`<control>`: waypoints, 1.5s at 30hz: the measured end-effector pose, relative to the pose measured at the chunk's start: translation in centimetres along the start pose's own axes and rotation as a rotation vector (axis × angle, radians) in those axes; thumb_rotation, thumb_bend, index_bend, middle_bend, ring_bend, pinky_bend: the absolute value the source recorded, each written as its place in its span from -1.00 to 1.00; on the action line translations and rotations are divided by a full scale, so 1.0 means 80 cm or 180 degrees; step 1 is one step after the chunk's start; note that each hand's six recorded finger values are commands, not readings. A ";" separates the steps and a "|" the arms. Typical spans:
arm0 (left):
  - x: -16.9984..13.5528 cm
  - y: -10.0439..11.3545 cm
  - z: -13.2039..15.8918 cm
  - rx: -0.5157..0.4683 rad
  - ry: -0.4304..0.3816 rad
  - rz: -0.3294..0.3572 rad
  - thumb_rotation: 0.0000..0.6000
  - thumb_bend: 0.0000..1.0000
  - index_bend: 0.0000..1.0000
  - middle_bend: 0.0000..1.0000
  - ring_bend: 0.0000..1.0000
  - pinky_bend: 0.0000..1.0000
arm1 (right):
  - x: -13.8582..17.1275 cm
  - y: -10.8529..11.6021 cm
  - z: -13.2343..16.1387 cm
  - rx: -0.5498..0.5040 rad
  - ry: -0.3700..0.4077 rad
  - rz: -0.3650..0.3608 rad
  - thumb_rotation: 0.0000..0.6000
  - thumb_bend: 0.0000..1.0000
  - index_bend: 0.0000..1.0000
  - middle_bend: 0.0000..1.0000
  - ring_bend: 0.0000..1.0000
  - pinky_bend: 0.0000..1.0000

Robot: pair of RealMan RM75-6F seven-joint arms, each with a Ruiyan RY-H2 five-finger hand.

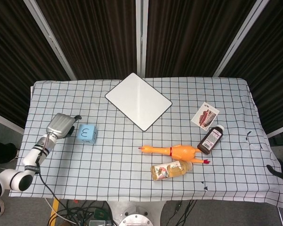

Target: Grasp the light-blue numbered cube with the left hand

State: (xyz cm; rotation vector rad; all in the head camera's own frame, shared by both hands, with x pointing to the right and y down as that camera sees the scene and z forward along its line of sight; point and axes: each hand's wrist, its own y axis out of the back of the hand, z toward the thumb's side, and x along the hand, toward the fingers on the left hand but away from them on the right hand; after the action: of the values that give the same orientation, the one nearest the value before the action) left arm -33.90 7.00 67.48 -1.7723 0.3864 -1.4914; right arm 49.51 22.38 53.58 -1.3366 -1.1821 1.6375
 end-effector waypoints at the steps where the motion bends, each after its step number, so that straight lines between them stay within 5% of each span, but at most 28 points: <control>1: 0.000 0.003 0.004 -0.0001 -0.0021 -0.0014 1.00 0.25 -0.57 0.59 0.61 0.39 | 0.000 0.000 0.000 -0.0003 -0.0002 0.0001 1.00 -0.91 -1.00 -1.00 -1.00 -1.00; 22: 0.019 0.018 0.074 0.0343 -0.0243 -0.0546 1.00 0.40 -0.44 0.62 0.69 0.49 | -0.004 -0.012 -0.021 -0.0112 -0.0085 0.0057 1.00 -0.91 -1.00 -1.00 -1.00 -1.00; 45: -0.045 0.005 0.115 0.0467 -0.0550 -0.0597 1.00 0.41 -0.23 0.63 0.69 0.49 | -0.006 -0.018 -0.018 -0.0130 -0.0055 0.0073 1.00 -0.90 -1.00 -1.00 -1.00 -1.00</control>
State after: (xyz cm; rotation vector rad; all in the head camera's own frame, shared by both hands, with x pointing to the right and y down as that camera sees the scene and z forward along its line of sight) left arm -26.21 12.47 64.56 -1.8415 0.0228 -1.4396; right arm 51.01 22.74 55.01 -1.3684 -1.2206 1.6522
